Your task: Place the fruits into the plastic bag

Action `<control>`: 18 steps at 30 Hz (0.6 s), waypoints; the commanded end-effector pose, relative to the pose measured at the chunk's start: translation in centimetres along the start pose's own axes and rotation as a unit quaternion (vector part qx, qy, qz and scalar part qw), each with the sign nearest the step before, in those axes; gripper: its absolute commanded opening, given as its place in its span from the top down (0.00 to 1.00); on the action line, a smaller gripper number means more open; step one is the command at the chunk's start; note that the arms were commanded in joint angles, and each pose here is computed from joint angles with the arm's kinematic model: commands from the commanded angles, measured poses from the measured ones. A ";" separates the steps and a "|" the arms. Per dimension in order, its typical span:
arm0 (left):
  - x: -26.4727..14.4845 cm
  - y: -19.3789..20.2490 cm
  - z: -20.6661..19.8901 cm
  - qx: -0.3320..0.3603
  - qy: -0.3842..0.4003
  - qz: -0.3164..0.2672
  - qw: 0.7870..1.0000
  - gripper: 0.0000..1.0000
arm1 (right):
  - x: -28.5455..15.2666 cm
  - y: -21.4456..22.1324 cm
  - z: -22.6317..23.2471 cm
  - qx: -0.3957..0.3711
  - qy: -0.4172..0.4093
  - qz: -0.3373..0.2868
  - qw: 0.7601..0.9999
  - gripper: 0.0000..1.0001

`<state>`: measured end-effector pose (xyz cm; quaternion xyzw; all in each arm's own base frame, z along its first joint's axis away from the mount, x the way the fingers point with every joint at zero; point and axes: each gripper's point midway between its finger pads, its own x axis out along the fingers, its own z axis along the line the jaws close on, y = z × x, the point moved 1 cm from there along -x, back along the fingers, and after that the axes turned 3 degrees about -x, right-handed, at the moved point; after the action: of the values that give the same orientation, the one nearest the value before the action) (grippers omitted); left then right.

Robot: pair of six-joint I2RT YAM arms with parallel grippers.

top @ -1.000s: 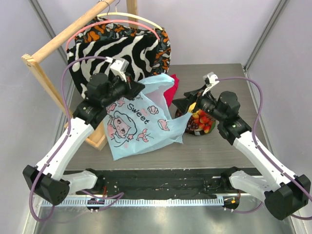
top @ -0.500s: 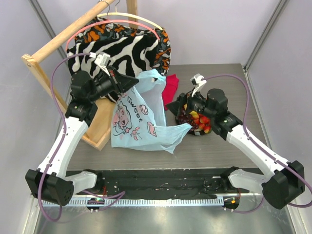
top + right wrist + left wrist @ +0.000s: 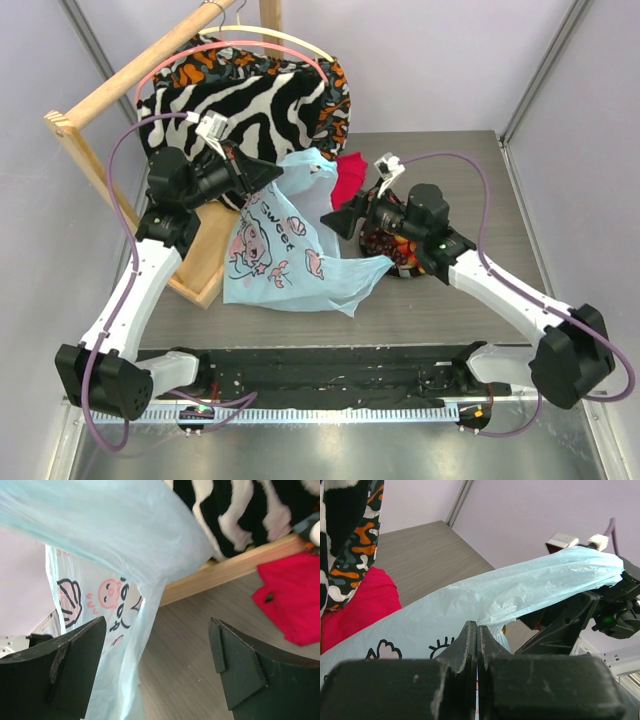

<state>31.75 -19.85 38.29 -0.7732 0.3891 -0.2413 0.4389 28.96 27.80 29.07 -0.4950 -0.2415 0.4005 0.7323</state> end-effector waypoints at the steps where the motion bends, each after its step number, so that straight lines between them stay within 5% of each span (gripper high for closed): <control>1: -0.2 -0.2 -0.1 0.012 0.013 -0.001 1.000 1.00 | 1.8 -0.1 1.6 0.003 -0.037 -0.008 0.999 0.11; 3: -0.1 -0.1 -0.1 0.011 0.016 0.000 1.000 1.00 | 2.3 -0.1 1.6 0.002 -0.037 -0.007 0.999 0.17; 7: -0.1 -0.1 0.1 0.010 0.015 0.001 1.000 1.00 | 2.6 -0.4 0.6 0.012 -0.005 -0.013 1.000 0.66; 8: -0.1 -0.1 0.3 0.009 0.011 0.000 1.000 1.00 | 2.3 -1.0 0.6 0.010 0.005 -0.021 1.000 0.93; 9: -0.1 -0.3 0.4 0.009 0.006 -0.003 1.000 1.00 | 1.9 -1.5 -0.5 0.013 0.046 -0.026 0.999 0.99; 12: -0.1 -0.7 1.0 0.010 -0.014 -0.008 1.000 1.00 | -0.3 -4.7 -1.3 -0.002 0.118 -0.065 0.991 0.99; 14: -0.1 -0.8 1.4 0.007 -0.027 -0.007 1.000 0.86 | -1.7 -6.3 -1.6 -0.015 0.148 -0.086 0.985 0.99; 15: 0.0 -1.0 1.3 0.009 -0.028 -0.009 1.000 0.79 | -2.7 -7.5 -1.1 -0.021 0.153 -0.099 0.983 0.99; 16: -0.1 -1.3 1.2 0.010 -0.027 -0.012 1.000 0.56 | -3.3 -8.2 -1.6 -0.023 0.176 -0.111 0.978 0.99; 18: -0.2 -1.7 0.8 0.011 -0.024 -0.017 1.000 0.36 | -3.9 -9.2 -1.3 -0.022 0.185 -0.118 0.975 0.99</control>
<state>32.71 -19.24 37.05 -0.7787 0.3857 -0.2175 0.4444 30.61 25.44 30.40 -0.5315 -0.1554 0.3134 0.7715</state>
